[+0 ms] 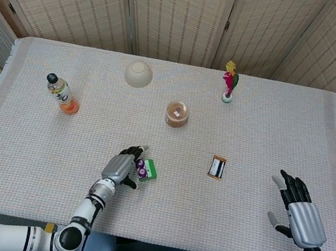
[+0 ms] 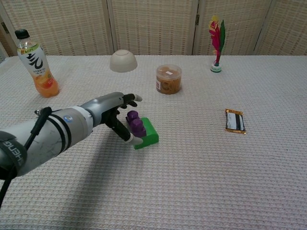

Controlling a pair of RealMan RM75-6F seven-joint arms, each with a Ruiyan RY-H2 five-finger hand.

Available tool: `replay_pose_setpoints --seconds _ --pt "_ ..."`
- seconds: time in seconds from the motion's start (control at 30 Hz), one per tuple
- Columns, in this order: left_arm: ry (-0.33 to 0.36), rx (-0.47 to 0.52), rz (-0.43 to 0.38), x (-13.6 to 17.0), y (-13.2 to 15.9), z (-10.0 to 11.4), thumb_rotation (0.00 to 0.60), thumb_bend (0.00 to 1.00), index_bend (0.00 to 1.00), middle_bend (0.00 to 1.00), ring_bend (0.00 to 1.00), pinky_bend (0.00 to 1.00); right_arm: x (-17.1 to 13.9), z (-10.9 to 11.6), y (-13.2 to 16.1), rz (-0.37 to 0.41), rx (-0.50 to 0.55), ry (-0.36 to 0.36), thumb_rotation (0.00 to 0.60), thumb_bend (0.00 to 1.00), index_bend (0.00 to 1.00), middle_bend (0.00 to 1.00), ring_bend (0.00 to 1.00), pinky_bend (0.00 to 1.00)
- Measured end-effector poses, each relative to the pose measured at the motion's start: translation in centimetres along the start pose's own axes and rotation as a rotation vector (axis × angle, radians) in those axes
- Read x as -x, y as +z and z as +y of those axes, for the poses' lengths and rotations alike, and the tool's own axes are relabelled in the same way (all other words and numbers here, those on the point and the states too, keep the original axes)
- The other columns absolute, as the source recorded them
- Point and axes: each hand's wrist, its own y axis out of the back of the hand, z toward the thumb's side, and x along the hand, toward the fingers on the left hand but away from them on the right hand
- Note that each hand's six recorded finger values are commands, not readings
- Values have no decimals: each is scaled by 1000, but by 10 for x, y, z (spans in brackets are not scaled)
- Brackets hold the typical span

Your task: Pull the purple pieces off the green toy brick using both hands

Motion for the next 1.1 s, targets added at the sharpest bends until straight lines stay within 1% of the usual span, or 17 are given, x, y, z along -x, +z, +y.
replay_pose_setpoints --seconds 0.2,0.27,0.33,0.43,0.7,0.97,1.1 --pt "65 50 -44 -1 11 4 600 231 70 154 106 99 -1 1 0 4 5 1 600 372 0 0 0 0" --pt "86 47 -55 -1 13 4 600 231 78 167 127 99 -1 2 0 7 7 -1 600 372 0 0 0 0" --pt "99 37 -64 -1 13 1 600 230 81 169 120 96 -2 3 0 8 10 -6 600 371 0 0 0 0" --pt "100 34 -66 -2 12 -3 600 229 81 169 98 91 -2 5 0 8 14 -12 600 371 0 0 0 0" --pt "111 9 -62 -3 11 -5 600 228 85 169 129 116 -3 5 0 13 17 -8 600 371 0 0 0 0" --pt "130 -31 -50 -5 5 -11 600 229 84 185 216 119 -4 9 0 18 24 -17 600 372 0 0 0 0" --pt "140 -37 -50 -7 5 -12 600 229 84 222 285 143 -3 8 -1 17 25 -15 600 371 0 0 0 0"
